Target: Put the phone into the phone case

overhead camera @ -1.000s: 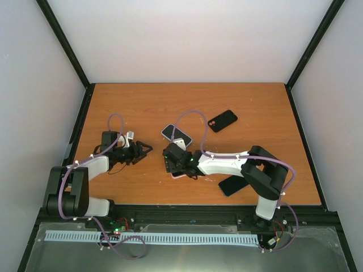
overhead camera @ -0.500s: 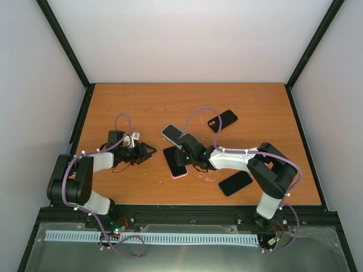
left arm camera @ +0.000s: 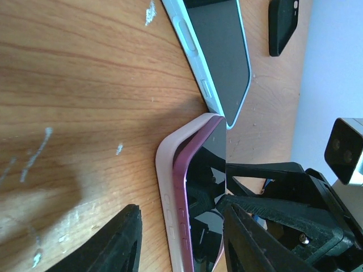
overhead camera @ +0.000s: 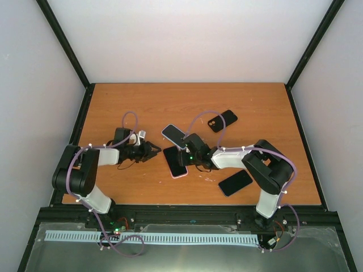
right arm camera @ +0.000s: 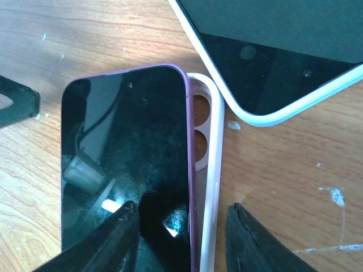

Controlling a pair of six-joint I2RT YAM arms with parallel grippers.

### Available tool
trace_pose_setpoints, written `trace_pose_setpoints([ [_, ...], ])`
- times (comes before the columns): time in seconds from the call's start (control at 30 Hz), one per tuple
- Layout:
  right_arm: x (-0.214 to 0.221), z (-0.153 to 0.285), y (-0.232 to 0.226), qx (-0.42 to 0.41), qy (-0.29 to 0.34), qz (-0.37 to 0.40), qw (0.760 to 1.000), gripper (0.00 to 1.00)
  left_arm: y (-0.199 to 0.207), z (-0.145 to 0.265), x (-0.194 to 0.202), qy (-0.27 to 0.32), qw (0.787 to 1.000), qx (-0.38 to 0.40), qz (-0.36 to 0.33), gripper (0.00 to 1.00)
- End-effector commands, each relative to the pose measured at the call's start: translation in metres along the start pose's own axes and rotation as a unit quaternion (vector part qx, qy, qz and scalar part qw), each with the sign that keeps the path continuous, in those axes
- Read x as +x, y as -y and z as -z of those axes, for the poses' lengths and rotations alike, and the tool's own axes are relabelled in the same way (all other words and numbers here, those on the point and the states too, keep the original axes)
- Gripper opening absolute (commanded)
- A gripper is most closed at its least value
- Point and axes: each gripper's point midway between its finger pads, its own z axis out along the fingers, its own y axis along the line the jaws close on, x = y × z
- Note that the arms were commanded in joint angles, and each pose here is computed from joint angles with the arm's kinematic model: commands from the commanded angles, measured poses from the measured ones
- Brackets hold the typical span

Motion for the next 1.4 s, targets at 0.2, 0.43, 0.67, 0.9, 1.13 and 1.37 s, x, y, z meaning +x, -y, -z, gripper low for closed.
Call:
trace_pose_setpoints([
  [0.2,0.015,-0.008,-0.009,-0.061,-0.015,-0.027,0.998,0.38,0.008,-0.007,-0.017,0.019,0.999,-0.003,-0.027,0.32],
  [0.43,0.020,-0.008,-0.019,-0.095,-0.020,-0.049,0.994,0.36,0.005,-0.015,-0.013,0.009,0.999,-0.003,-0.030,0.30],
  [0.67,0.023,-0.003,-0.023,-0.108,-0.020,-0.066,0.992,0.35,0.011,-0.024,-0.006,-0.002,0.999,-0.003,-0.041,0.25],
  [0.9,0.026,-0.004,-0.022,-0.106,-0.017,-0.073,0.991,0.33,0.016,-0.034,0.000,-0.018,0.999,0.000,-0.044,0.21],
  [1.13,0.028,-0.006,-0.017,-0.095,-0.015,-0.077,0.992,0.31,0.020,-0.037,0.005,-0.027,0.999,0.000,-0.044,0.18],
  [1.37,0.029,-0.004,-0.012,-0.090,-0.005,-0.088,0.992,0.31,0.008,-0.042,0.018,-0.051,0.998,-0.017,-0.018,0.22],
])
